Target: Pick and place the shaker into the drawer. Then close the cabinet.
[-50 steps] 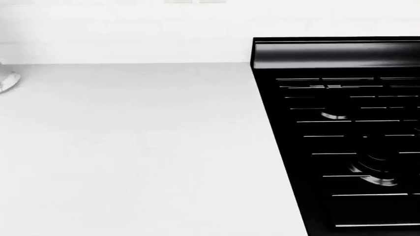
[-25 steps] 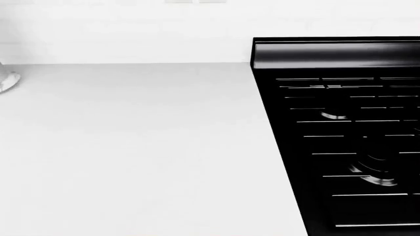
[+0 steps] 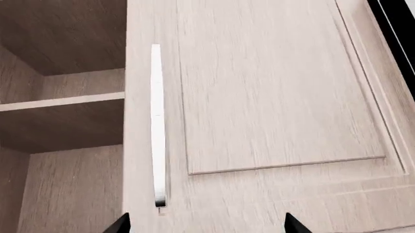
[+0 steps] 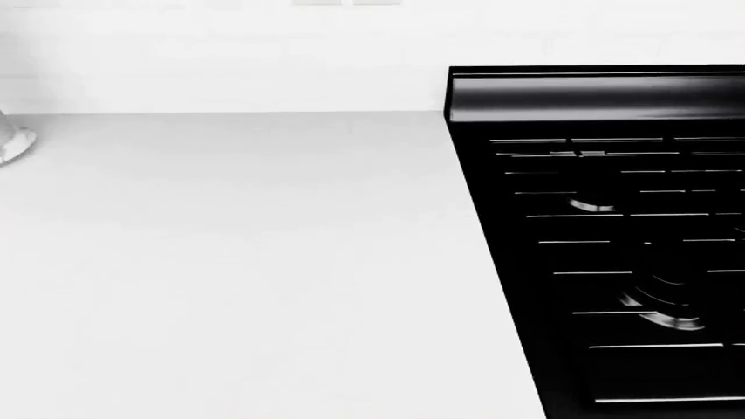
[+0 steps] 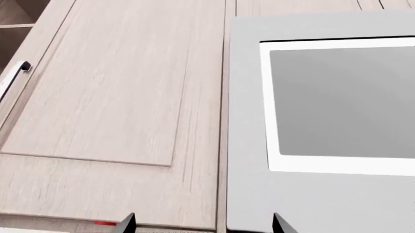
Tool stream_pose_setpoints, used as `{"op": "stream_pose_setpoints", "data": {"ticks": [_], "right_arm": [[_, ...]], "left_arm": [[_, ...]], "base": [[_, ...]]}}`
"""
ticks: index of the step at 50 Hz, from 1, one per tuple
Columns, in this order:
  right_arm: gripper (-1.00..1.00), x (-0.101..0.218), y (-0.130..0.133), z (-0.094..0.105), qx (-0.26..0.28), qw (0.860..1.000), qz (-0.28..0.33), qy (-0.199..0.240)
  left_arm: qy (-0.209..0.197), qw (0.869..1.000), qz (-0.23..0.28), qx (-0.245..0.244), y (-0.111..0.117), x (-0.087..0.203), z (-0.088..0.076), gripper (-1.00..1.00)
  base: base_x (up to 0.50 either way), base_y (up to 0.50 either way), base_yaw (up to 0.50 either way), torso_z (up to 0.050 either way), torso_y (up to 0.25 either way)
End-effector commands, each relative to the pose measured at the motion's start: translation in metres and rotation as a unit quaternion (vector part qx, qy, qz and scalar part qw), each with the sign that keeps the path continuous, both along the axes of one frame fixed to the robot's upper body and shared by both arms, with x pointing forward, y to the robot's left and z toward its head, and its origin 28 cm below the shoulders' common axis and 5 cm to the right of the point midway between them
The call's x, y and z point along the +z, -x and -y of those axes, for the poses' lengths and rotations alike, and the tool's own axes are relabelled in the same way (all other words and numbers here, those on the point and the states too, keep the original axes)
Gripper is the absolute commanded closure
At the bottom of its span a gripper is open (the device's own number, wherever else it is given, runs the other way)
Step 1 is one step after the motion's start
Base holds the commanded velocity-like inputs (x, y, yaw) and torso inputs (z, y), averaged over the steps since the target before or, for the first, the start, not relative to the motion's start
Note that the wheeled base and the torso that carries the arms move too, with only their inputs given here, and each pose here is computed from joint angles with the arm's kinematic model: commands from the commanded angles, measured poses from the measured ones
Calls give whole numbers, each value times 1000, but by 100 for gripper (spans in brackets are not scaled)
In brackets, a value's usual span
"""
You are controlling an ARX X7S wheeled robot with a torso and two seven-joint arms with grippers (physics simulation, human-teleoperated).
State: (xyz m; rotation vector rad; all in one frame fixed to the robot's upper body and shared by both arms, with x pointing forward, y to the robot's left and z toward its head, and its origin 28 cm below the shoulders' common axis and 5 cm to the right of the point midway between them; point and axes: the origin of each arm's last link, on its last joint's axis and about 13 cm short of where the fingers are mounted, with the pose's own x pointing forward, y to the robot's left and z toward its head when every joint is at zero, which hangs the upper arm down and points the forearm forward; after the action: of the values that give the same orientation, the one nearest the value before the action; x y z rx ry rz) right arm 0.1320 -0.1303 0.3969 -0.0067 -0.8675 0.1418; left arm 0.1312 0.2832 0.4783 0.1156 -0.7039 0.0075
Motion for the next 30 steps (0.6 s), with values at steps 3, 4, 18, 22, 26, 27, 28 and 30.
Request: {"op": "stream_pose_setpoints", "data": {"ticks": [3,4,18,22,26,27,28,30], "right_arm": [[-100,-3,3,2,-1,1000,0,-1],[-100,-3,3,2,-1,1000,-1,-2],[-100,-2,2,1,1,1000,-2,0],[-100,-2,3,2,0,1000,-2,-1],[-100,-2,3,2,0,1000,-2,-2],[-100,-2,3,2,-1,1000,-2,-2],[-100,-2,3,2,-1,1000,-2,-3],[-100,-3,3,2,-1,1000,-3,-3]], "left_arm": [[-4,1000,7,24,-27,46,17,-100],[-4,1000,6,25,-30,48,18,-100],[-6,999,-32,35,-74,58,25,-100],[-13,998,-50,41,-89,55,26,-100],[-16,997,-65,44,-101,51,26,-100],[-17,996,-69,44,-104,50,26,-100],[-17,996,-72,45,-106,50,26,-100],[-17,996,-78,47,-111,49,26,-100]], "base": [[0,0,0,0,0],[0,0,0,0,0],[0,0,0,0,0],[0,0,0,0,0],[0,0,0,0,0],[0,0,0,0,0],[0,0,0,0,0],[0,0,0,0,0]]}}
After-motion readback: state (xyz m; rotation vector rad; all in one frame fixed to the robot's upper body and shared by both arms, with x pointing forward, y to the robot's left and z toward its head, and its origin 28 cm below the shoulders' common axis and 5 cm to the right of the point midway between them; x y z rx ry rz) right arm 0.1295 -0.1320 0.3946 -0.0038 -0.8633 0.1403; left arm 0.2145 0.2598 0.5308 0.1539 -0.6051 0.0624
